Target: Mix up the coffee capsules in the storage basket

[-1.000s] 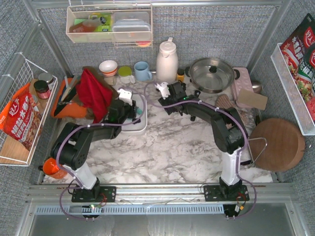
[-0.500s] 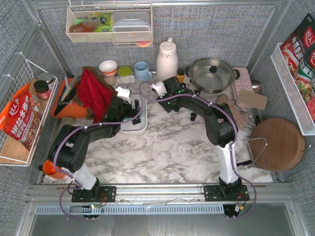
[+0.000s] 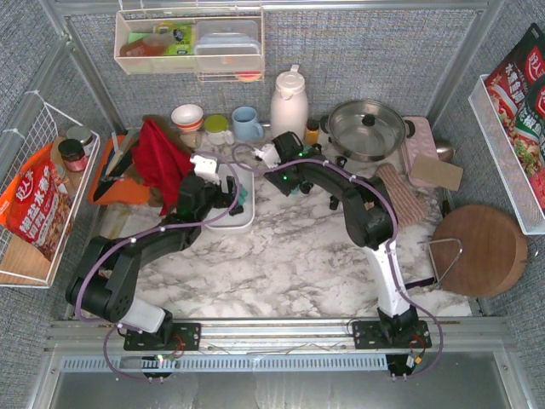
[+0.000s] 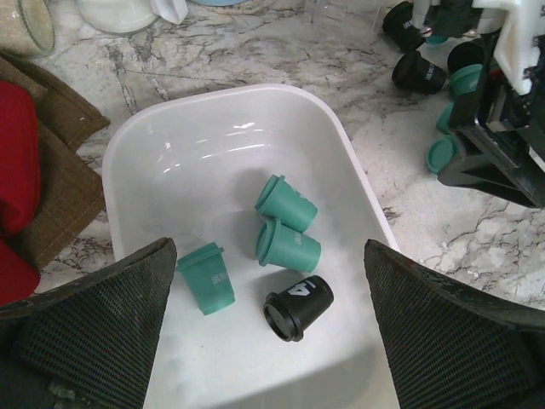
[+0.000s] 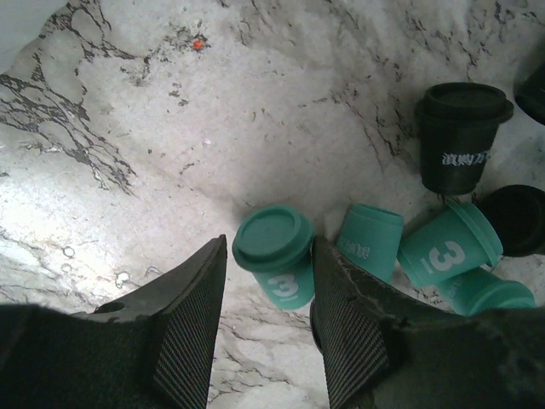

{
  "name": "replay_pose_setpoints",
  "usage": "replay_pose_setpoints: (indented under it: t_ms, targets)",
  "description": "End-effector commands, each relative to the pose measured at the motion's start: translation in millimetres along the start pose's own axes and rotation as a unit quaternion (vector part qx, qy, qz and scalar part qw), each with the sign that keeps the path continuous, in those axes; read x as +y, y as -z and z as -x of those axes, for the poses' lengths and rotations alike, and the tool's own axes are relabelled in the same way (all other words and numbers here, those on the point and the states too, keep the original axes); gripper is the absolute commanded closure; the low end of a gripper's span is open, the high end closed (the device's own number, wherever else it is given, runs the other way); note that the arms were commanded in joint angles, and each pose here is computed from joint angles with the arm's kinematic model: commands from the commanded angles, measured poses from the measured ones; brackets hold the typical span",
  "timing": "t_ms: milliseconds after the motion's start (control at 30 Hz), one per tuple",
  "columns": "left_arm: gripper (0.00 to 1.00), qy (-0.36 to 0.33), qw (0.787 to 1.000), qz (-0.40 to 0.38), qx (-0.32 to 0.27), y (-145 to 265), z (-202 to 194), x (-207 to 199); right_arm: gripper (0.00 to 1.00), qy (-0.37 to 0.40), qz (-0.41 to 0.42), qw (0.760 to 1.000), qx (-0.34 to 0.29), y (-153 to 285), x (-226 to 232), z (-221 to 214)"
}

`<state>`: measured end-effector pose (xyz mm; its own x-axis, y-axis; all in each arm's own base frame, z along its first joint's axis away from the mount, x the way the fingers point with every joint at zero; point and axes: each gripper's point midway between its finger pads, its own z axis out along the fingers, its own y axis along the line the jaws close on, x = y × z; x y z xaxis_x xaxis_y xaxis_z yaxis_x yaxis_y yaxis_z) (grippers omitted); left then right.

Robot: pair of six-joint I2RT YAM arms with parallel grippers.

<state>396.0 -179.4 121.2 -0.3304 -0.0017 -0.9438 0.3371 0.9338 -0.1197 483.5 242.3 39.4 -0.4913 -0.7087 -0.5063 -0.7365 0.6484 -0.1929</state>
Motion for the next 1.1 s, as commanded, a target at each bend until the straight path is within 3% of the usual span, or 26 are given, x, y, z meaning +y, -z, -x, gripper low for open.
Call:
replay_pose_setpoints:
  t_ms: [0, 400, 600, 867, 1067]
  targets:
    - [0.01, 0.0, 1.0, -0.01, -0.013, 1.6, 6.8, -3.4, 0.51, 0.014, -0.005, 0.999, 0.029, -2.7, 1.8, -7.1]
    - [0.01, -0.005, 1.0, -0.015, -0.007, -0.4, 2.3, -4.6, 0.51, 0.039, 0.007, 0.997, 0.06, -11.3, 10.7, -10.1]
    - [0.01, -0.007, 1.0, -0.023, -0.006, -1.3, 1.0, -7.4, 0.58, 0.041, -0.009, 0.998, 0.046, -4.3, 7.0, -8.0]
    - [0.01, -0.056, 0.991, -0.119, -0.038, 0.3, 6.7, -44.6, 0.58, -0.013, 0.01, 0.998, -0.062, 59.6, 15.8, 27.6]
    - [0.01, -0.198, 0.958, -0.183, -0.098, 9.0, 7.6, -92.5, 0.58, -0.126, 0.086, 0.972, -0.181, 124.5, 39.8, 46.7]
